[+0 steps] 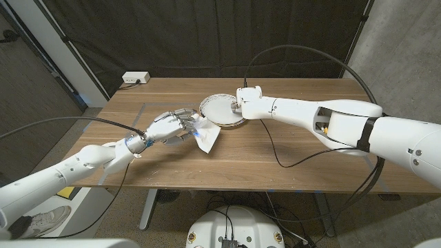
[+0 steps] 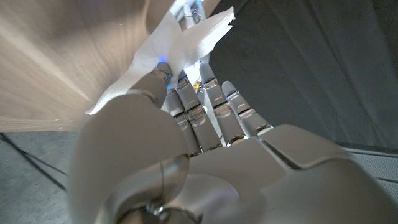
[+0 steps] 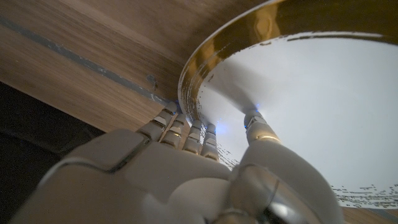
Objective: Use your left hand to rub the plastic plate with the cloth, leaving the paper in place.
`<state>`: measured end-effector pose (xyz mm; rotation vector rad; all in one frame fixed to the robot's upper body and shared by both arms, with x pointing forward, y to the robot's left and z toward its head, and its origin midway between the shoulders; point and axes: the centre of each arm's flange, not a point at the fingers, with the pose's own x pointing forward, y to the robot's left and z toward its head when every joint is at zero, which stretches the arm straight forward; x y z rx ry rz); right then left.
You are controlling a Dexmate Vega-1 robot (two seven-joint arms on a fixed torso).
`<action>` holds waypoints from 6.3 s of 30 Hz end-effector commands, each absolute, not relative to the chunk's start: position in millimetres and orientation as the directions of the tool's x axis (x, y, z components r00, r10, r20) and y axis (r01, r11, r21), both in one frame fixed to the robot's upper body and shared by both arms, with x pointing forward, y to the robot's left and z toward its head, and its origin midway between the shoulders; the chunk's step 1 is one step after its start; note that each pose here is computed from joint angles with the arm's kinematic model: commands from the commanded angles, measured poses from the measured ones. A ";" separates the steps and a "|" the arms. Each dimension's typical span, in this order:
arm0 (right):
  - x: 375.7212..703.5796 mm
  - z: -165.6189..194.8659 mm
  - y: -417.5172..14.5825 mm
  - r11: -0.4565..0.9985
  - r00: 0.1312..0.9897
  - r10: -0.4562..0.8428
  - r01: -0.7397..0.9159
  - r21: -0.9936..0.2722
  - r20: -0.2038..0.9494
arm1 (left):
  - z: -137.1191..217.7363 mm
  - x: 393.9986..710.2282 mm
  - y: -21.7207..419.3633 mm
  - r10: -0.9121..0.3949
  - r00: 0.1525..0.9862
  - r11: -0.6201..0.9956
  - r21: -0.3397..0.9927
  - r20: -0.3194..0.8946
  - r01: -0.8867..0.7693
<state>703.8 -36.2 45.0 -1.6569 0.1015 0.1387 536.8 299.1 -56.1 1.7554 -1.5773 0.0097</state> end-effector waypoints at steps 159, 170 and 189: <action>718.0 42.1 -39.7 -0.119 0.964 0.065 -0.250 -0.961 -0.259 | 56.2 741.1 246.9 -0.444 0.878 -0.494 0.770 0.177 -0.405; 721.2 44.2 -43.1 -0.110 0.962 0.061 -0.260 -0.959 -0.268 | 61.5 751.0 244.2 -0.460 0.844 -0.532 0.676 0.275 -0.510; 723.5 45.5 -46.3 -0.109 0.963 0.053 -0.258 -0.960 -0.265 | 38.8 705.7 195.9 -0.671 0.729 -0.363 0.798 0.134 -0.481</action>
